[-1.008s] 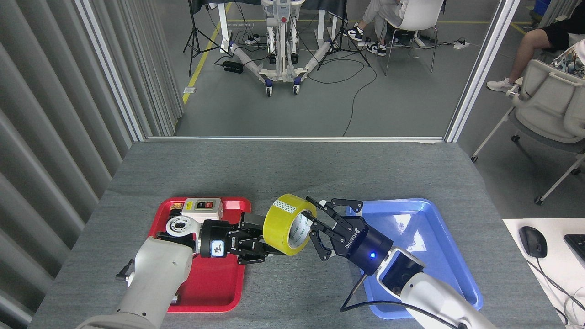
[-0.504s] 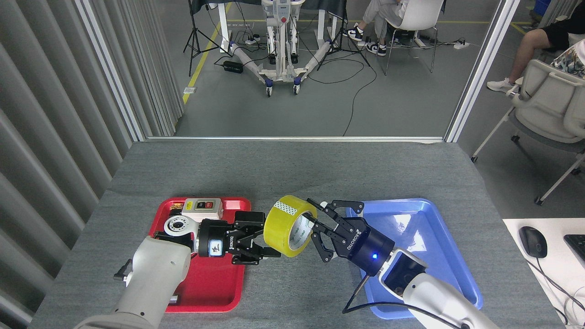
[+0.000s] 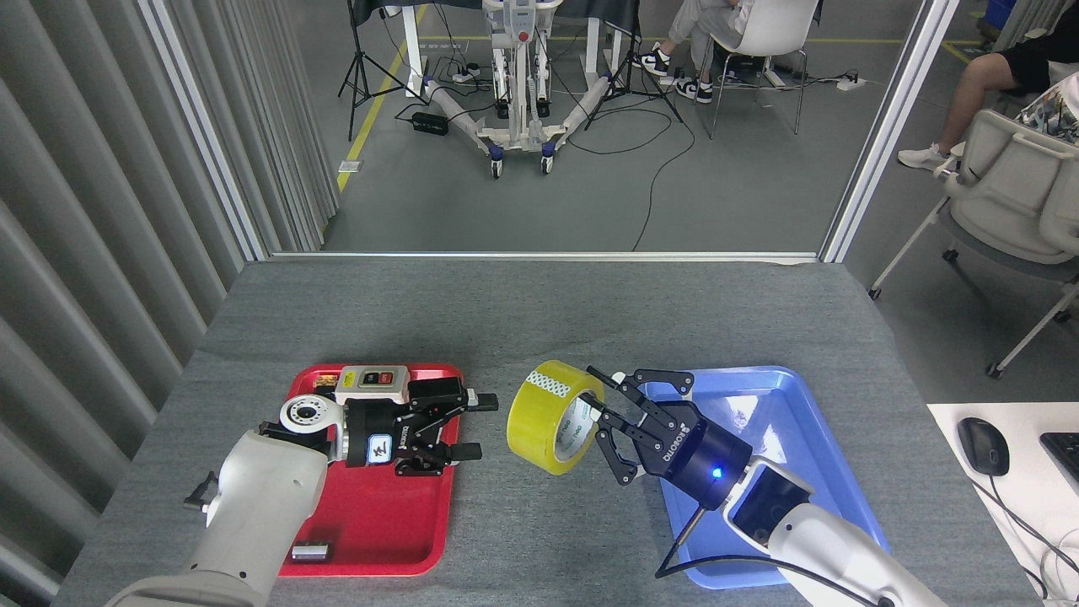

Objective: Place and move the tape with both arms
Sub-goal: 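Carry the tape over the blue tray and lower it with the right gripper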

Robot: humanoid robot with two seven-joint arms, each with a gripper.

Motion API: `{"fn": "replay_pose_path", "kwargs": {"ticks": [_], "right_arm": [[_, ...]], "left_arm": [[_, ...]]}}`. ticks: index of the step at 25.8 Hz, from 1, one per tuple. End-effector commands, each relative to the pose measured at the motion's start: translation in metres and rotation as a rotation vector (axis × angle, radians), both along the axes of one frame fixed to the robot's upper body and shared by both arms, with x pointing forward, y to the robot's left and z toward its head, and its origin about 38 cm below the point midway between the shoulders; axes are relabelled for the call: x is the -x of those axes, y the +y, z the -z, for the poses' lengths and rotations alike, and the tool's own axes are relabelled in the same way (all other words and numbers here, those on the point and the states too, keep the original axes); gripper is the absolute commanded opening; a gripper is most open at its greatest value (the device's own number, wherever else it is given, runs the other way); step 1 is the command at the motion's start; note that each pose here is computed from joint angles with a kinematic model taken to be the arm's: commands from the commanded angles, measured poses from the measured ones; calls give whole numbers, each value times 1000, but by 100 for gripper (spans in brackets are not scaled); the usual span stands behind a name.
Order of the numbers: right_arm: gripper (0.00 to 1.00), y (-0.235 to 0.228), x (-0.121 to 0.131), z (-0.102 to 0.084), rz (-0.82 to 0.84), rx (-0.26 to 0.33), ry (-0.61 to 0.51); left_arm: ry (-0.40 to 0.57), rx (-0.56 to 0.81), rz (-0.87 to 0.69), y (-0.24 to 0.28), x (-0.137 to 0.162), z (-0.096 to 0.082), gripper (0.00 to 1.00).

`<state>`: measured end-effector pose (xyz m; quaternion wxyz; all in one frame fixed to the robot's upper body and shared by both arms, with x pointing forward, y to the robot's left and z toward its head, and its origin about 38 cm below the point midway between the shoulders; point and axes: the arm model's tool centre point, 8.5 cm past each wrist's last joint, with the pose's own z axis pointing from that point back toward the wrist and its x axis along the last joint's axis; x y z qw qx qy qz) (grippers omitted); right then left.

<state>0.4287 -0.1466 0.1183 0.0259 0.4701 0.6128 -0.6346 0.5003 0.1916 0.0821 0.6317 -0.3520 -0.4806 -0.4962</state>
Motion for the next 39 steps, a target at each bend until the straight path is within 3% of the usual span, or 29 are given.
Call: {"fn": "replay_pose_path", "kwargs": {"ticks": [1, 5, 10, 17, 19, 21, 23, 26, 28, 29, 32, 36, 39], "right_arm": [[0, -26, -2, -8, 31, -43, 25], [0, -66, -7, -11, 111, -92, 100], [0, -123, -20, -17, 340, -164, 246], [0, -192, -9, 10, 643, -269, 648], [0, -202, -7, 12, 674, -295, 740], [0, -208, -4, 16, 679, -330, 842], [0, -213, 0, 20, 683, -356, 940], [0, -217, 3, 26, 708, -370, 1067], [0, -221, 6, 33, 743, -366, 1150], [0, -225, 8, 37, 766, -361, 1186], [0, -243, 15, 54, 860, -317, 1304], [0, -248, 11, 69, 909, -258, 1391], [0, -254, 2, 71, 936, -229, 1412]], "left_arm": [[-17, -91, -120, 23, -12, 2, 100], [-28, -102, -155, 31, -23, -12, 100], [-90, -144, -223, 77, -38, -45, 100], [-78, -193, -221, 89, -28, -29, 100], [-103, -197, -288, 92, -31, -26, 100], [-178, -236, -411, 96, -37, -22, 100], [-334, -403, -573, 102, -45, -16, 100], [-600, -669, -1020, 132, -49, -11, 100], [-669, -793, -1291, 151, -44, -18, 100], [-675, -827, -1347, 152, -40, -18, 100], [-757, -757, -1330, 140, -22, -20, 100], [-980, -601, -1126, 120, 21, -12, 100], [-1083, -645, -1004, 113, 36, -10, 100]]}}
